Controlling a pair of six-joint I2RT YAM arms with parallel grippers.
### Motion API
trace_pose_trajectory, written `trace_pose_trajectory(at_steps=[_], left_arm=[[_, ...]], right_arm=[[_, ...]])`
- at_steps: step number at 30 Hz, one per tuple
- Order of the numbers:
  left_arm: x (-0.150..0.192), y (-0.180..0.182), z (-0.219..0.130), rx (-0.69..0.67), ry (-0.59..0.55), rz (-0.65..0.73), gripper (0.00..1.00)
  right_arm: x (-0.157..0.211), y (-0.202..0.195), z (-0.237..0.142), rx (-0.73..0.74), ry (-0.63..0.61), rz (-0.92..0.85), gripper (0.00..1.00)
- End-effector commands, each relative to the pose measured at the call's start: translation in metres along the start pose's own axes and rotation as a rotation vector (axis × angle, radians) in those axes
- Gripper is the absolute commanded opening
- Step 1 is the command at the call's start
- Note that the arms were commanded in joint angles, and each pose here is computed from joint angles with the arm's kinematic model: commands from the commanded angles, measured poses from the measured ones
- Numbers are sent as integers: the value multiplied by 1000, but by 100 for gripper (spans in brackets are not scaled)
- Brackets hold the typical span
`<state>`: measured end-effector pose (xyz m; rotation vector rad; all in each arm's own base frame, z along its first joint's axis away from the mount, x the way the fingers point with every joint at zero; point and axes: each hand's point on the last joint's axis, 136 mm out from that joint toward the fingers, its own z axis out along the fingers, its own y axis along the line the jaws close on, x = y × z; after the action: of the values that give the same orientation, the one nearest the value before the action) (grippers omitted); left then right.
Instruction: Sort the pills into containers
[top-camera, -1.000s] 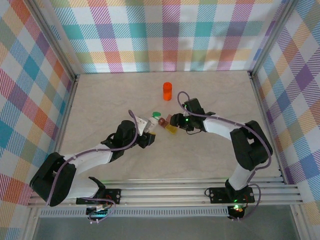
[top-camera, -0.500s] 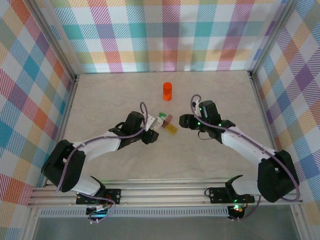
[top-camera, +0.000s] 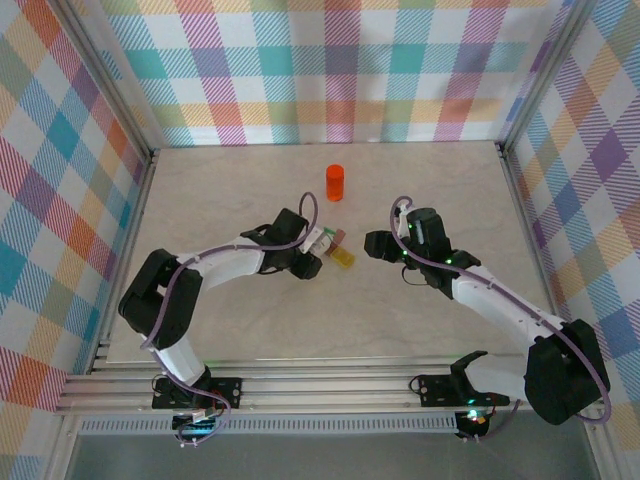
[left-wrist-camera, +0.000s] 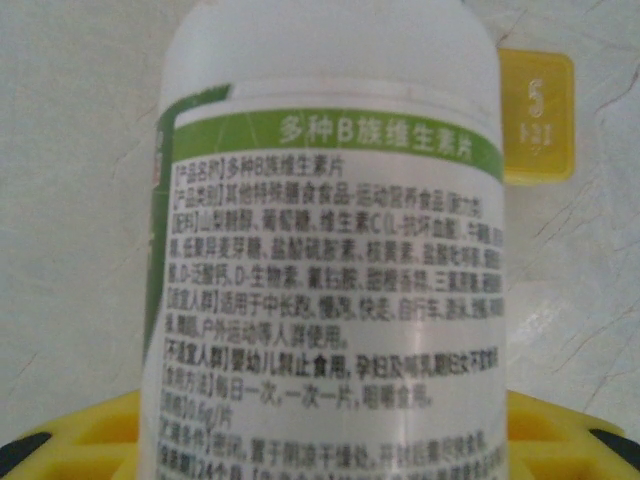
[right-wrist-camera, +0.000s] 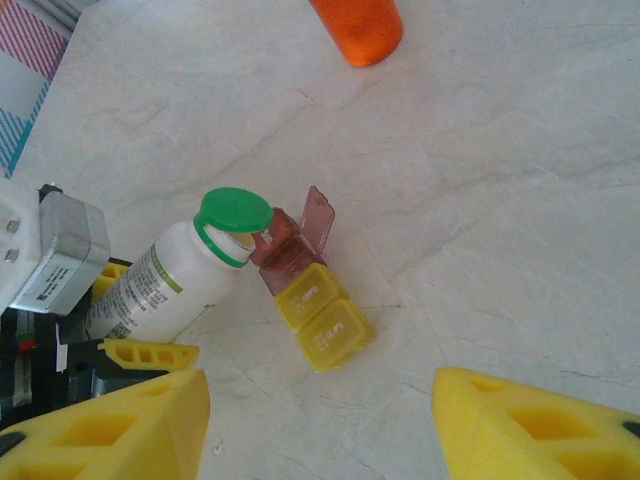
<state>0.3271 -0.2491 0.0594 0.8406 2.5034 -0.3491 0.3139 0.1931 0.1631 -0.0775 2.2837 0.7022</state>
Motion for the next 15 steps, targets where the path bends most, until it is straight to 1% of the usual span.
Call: trace_pose_trajectory(at_steps=[1, 8, 12, 15], left_arm=[[9, 8, -2, -28, 94, 14, 0], [10, 10, -4, -50, 200, 58, 0], [14, 12, -4, -62, 281, 85, 0], [10, 14, -6, -77, 311, 105, 0]], right_arm=[[-6, 2, -4, -18, -34, -2, 62], [-6, 4, -6, -24, -36, -2, 63], [-6, 4, -7, -25, -39, -1, 64], [-7, 5, -7, -30, -41, -4, 64]])
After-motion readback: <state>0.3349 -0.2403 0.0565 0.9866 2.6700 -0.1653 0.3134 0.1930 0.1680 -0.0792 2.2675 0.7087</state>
